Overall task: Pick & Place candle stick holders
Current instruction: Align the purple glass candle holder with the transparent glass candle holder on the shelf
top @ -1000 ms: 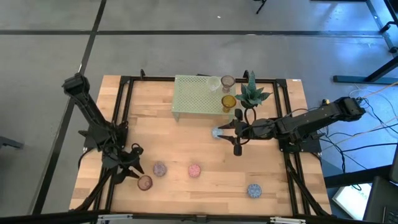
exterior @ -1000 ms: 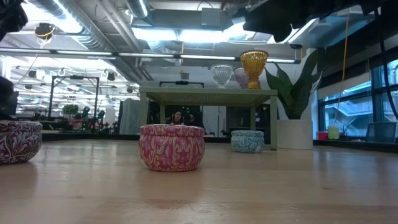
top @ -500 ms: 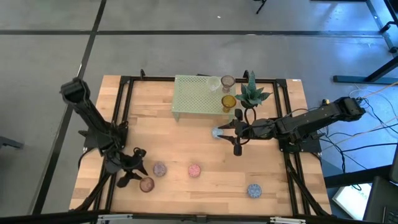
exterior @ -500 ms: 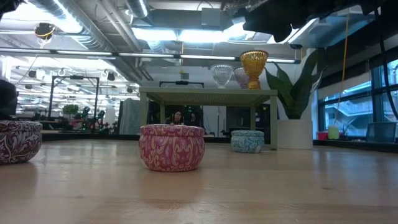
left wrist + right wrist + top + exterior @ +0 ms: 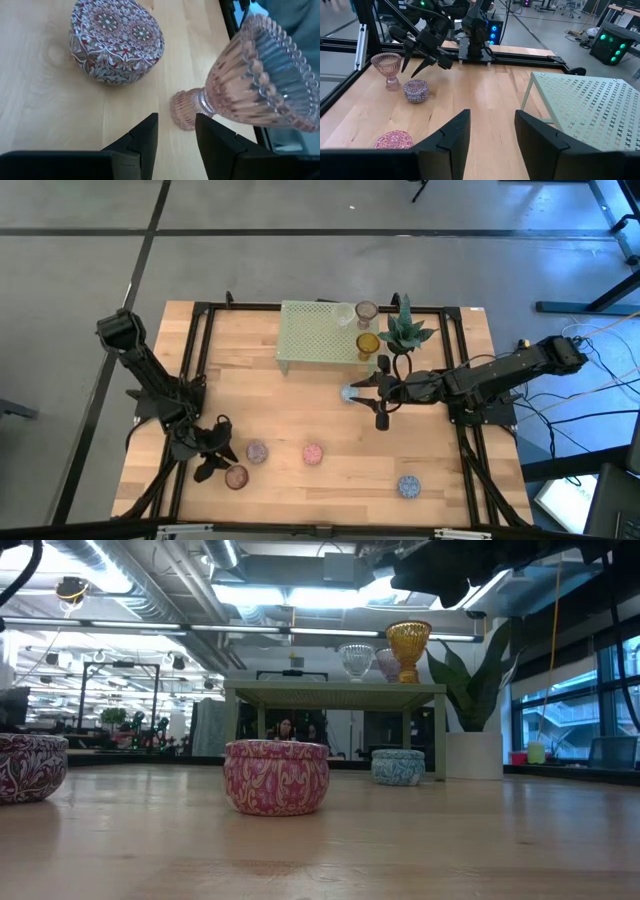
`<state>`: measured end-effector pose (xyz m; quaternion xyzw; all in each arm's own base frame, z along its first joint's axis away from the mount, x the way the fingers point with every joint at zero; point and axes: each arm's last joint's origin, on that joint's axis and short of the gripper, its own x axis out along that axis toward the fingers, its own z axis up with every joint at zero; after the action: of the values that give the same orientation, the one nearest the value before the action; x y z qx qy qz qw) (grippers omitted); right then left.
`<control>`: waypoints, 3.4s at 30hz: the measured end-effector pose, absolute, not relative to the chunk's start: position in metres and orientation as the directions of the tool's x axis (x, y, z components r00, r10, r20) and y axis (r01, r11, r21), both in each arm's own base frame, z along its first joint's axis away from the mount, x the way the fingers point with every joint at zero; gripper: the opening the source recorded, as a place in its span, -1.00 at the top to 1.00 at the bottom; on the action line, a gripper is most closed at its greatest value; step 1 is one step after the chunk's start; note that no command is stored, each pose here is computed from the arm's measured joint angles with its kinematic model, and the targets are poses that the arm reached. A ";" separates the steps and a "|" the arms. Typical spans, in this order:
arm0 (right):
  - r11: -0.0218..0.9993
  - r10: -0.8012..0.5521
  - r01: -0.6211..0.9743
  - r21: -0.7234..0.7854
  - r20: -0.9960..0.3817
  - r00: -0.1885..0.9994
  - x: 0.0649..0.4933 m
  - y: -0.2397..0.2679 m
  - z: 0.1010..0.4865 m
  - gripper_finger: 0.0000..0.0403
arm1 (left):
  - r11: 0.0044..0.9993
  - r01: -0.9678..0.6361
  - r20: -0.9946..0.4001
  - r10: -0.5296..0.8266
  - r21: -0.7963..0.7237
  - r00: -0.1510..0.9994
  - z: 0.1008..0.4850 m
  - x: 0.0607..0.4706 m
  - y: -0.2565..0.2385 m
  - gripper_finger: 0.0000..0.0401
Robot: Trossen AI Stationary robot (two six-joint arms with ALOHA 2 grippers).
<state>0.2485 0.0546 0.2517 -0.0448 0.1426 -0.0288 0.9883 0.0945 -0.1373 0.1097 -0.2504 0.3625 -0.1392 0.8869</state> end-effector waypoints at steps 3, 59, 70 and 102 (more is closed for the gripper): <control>0.995 -0.070 0.045 -0.094 -0.280 0.958 0.249 0.055 0.252 0.21 | 0.841 0.070 -0.572 -0.424 -0.537 0.703 0.110 0.095 -0.137 0.37; 0.993 -0.069 0.039 -0.111 -0.277 0.958 0.249 0.055 0.252 0.21 | 0.924 0.159 -0.607 -0.351 -0.347 0.713 0.099 0.104 -0.156 -0.04; 0.992 -0.069 0.036 -0.124 -0.277 0.958 0.249 0.055 0.252 0.21 | 0.954 0.181 -0.594 -0.291 -0.239 0.750 0.096 0.126 -0.190 -0.05; 0.992 -0.069 0.037 -0.119 -0.280 0.958 0.248 0.055 0.252 0.21 | 0.998 0.005 -0.513 -0.039 -0.067 0.858 0.100 0.174 -0.193 0.32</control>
<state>0.2485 0.0548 0.2516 -0.0562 0.1430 -0.0267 0.9878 0.1745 -0.1926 0.0997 -0.0317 0.2664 -0.0115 0.9633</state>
